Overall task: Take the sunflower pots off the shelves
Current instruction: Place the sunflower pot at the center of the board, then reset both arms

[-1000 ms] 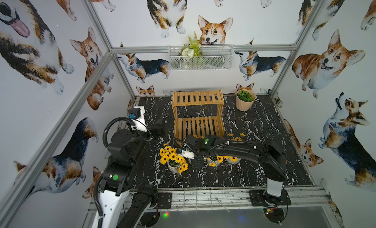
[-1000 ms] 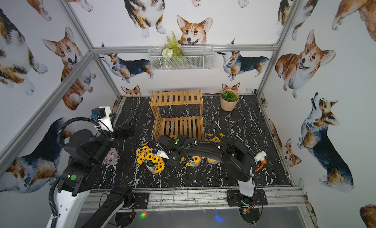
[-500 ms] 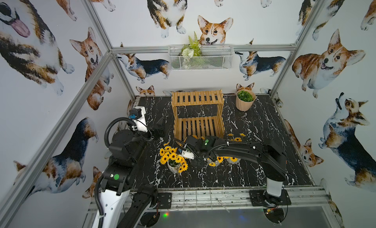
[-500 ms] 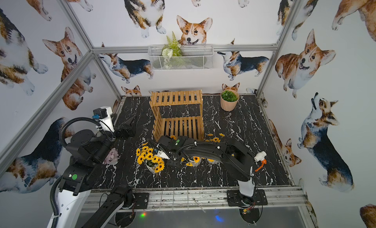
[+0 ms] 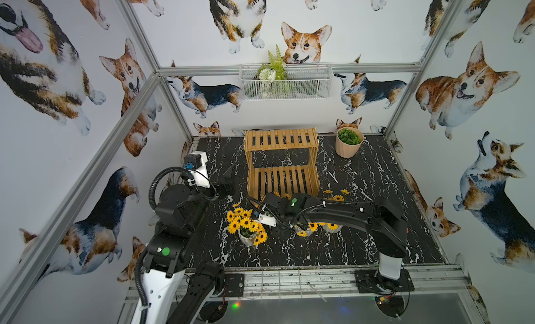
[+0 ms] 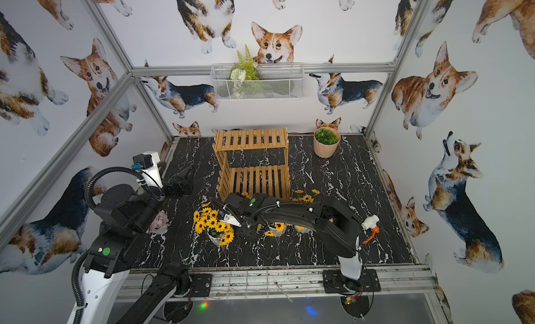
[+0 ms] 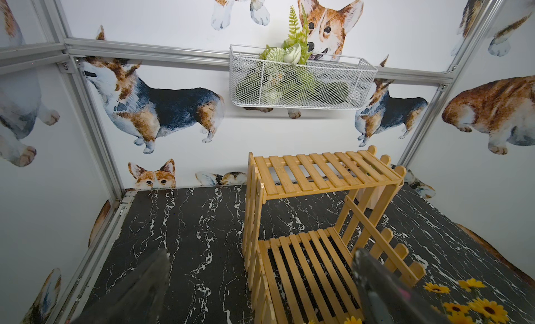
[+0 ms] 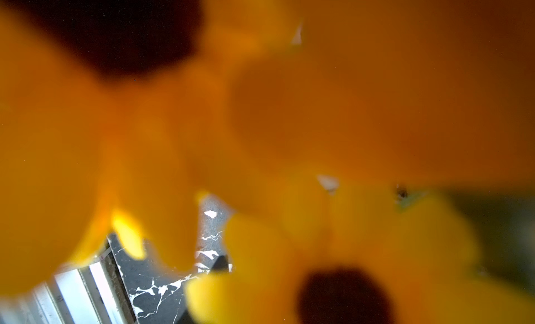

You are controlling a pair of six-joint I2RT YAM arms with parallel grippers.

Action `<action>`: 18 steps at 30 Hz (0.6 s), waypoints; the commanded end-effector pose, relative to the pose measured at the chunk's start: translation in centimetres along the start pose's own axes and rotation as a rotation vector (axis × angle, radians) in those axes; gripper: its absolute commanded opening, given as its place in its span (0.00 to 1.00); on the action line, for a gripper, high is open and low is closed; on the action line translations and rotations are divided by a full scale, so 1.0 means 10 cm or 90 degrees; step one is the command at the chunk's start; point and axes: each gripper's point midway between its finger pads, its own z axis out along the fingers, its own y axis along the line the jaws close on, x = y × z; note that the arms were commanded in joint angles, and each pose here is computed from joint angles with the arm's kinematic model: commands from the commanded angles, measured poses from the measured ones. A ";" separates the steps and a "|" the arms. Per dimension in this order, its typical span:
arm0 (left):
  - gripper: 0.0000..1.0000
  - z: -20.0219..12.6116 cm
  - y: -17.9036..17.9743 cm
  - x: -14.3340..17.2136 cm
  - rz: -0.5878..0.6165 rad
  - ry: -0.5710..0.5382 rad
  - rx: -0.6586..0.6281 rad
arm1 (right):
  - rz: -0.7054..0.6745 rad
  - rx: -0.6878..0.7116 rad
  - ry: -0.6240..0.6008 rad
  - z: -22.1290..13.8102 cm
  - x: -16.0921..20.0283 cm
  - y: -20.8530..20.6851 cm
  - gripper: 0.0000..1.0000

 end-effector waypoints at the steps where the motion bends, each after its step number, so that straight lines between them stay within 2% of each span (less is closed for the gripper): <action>1: 1.00 0.00 0.00 -0.04 0.007 -0.011 0.000 | 0.002 0.000 -0.020 -0.13 -0.07 0.01 0.42; 16: 1.00 -0.03 0.03 -0.16 0.032 -0.026 -0.016 | 0.010 0.002 -0.153 -0.79 -0.40 -0.02 0.62; 18: 1.00 -0.02 0.04 -0.21 0.042 -0.031 -0.020 | 0.020 0.005 -0.180 -0.90 -0.45 -0.03 0.69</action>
